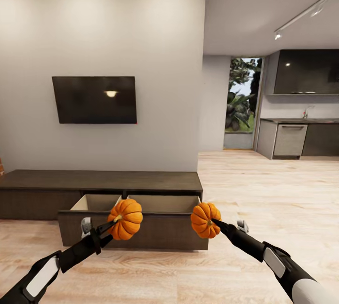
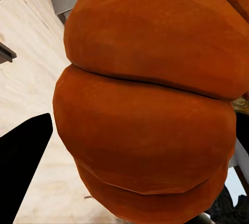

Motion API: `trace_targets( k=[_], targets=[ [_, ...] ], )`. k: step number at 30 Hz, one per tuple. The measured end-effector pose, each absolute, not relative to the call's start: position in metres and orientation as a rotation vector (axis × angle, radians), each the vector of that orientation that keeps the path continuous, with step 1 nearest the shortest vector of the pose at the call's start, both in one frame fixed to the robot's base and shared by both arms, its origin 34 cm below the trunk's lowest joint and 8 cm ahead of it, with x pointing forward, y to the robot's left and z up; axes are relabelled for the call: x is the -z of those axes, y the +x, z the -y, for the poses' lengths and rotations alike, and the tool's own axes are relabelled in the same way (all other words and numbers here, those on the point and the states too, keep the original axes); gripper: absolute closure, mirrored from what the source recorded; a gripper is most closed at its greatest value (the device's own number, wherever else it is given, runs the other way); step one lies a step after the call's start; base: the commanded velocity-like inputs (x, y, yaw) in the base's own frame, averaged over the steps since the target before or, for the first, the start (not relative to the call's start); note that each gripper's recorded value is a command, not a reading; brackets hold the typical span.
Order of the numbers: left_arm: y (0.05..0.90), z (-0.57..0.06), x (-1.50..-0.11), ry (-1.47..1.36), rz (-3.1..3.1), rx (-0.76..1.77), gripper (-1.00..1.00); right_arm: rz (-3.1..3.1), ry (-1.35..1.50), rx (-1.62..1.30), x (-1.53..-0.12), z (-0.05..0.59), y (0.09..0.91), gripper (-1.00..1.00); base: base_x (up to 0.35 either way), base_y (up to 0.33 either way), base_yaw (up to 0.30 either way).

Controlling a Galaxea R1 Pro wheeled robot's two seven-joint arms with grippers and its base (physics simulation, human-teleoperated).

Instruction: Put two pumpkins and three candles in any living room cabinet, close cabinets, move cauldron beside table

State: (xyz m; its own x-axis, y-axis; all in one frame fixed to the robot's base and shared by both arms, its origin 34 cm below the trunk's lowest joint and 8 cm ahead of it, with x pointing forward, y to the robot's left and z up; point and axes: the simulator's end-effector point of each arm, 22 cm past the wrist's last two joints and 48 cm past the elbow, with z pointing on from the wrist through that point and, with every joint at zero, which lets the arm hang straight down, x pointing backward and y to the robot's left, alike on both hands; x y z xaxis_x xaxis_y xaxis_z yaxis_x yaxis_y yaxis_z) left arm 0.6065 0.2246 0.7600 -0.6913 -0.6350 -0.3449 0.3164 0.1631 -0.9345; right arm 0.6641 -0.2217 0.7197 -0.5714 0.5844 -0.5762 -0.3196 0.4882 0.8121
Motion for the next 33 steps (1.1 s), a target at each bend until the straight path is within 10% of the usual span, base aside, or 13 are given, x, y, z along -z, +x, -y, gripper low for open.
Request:
trace_targets(
  k=[33],
  targets=[
    [0.619, -0.224, -0.803, -0.35, -1.741, 1.635, 1.0, -1.827, 0.229, -1.192, -0.764, 0.226, 0.678, 1.0, 0.0, 0.0, -0.001]
  ],
)
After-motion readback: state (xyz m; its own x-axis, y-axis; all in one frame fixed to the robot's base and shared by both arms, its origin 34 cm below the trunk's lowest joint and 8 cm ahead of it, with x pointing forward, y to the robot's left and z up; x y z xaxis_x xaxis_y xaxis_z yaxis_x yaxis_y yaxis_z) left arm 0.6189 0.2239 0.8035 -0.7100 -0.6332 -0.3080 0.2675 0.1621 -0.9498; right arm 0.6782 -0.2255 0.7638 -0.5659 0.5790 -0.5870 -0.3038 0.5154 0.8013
